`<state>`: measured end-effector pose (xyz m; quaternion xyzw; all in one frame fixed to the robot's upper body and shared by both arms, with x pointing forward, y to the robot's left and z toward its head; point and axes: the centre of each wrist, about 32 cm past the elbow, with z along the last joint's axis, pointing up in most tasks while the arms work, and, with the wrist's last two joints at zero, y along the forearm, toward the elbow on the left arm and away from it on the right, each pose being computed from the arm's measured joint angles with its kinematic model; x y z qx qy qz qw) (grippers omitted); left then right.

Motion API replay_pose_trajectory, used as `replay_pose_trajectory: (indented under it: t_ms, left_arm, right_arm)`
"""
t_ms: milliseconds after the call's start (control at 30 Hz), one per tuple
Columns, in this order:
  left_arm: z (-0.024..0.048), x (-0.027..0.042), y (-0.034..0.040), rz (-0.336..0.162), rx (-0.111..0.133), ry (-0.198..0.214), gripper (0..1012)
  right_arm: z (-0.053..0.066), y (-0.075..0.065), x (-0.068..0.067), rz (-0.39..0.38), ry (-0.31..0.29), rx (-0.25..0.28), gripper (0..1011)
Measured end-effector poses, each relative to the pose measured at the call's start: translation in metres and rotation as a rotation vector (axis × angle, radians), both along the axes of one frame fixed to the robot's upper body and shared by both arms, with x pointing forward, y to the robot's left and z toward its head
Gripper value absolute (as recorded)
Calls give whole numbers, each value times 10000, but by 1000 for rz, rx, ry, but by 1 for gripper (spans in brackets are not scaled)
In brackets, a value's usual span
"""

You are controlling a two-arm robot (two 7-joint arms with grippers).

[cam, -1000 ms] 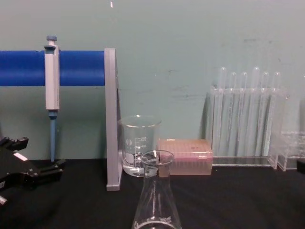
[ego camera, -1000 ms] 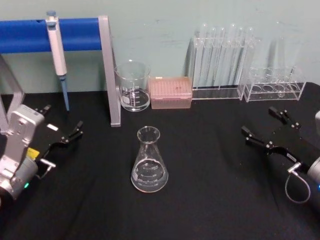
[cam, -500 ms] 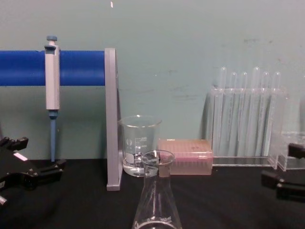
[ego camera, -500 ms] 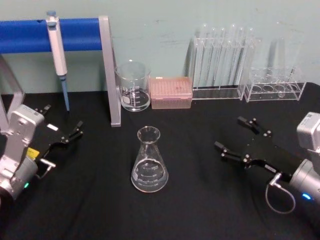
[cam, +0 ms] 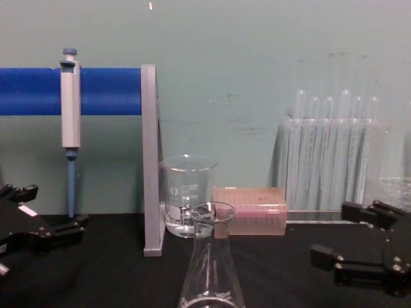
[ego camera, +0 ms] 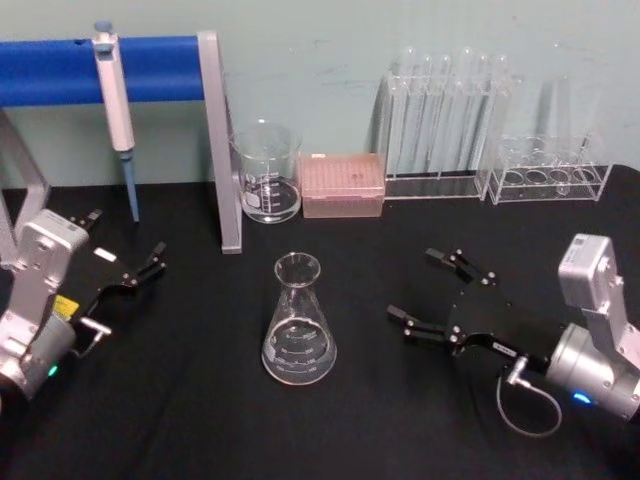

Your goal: Grasp the erlenmeyer flask with one hand, shake it three times, then place it back.

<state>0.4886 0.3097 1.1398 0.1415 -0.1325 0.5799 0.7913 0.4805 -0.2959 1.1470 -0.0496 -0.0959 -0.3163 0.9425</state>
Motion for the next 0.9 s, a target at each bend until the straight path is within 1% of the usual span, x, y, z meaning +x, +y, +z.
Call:
replay_pose_trajectory:
  t_ms: [333, 900]
  left_arm:
    - [0, 0, 0, 0, 0, 0, 1001]
    - [0, 0, 0, 0, 0, 0, 1001]
  right_arm:
    - [6, 151, 117, 78, 28, 45, 1002]
    - [0, 374, 289, 148, 50, 73, 1003]
